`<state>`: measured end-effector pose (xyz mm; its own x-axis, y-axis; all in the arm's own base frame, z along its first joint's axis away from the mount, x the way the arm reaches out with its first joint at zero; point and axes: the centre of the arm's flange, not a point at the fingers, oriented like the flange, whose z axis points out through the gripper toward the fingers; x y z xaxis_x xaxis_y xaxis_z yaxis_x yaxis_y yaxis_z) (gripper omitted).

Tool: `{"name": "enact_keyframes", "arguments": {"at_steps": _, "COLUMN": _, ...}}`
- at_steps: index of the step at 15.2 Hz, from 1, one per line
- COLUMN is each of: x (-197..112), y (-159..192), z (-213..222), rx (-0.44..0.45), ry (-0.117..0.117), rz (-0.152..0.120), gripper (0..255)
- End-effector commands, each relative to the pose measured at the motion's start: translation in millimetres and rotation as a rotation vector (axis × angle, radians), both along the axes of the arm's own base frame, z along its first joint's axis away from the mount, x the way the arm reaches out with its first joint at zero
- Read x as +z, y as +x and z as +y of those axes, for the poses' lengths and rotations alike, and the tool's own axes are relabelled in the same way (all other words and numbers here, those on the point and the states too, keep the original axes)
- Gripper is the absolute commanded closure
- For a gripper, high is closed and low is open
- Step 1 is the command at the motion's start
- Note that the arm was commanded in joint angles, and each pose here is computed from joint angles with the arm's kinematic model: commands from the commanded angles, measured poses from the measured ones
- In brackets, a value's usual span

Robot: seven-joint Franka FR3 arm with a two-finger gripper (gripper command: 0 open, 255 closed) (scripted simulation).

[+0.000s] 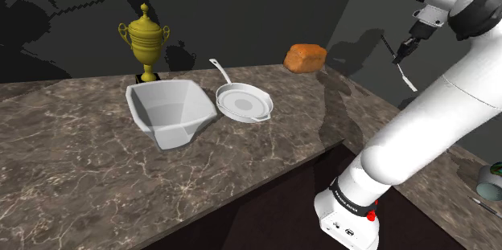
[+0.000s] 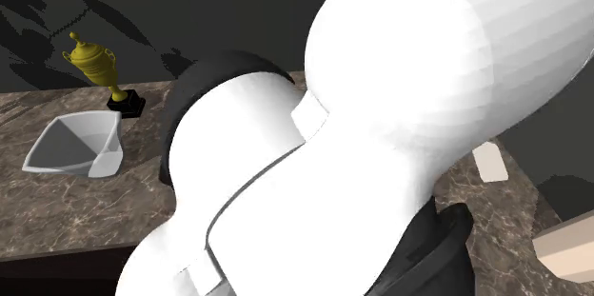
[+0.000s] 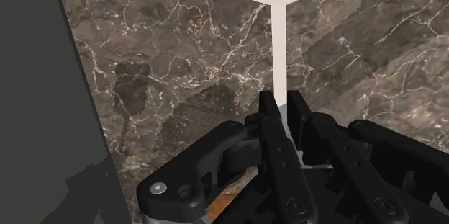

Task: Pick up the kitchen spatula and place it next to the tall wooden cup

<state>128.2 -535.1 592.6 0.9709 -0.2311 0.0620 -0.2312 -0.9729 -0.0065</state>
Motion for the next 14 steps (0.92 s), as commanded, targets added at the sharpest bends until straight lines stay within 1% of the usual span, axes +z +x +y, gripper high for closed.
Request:
{"name": "enact_keyframes", "arguments": {"at_steps": 1, "x": 2, "y": -9, "z": -23, "rx": 0.007, "ry": -0.007, "rz": -0.003, "gripper": 255}}
{"name": "enact_keyframes", "arguments": {"at_steps": 8, "x": 2, "y": -45, "z": -111, "rx": 0.007, "ry": -0.007, "rz": -0.003, "gripper": 255}}
{"name": "enact_keyframes", "arguments": {"at_steps": 14, "x": -30, "y": -45, "z": -111, "rx": 0.007, "ry": -0.007, "rz": -0.003, "gripper": 255}}
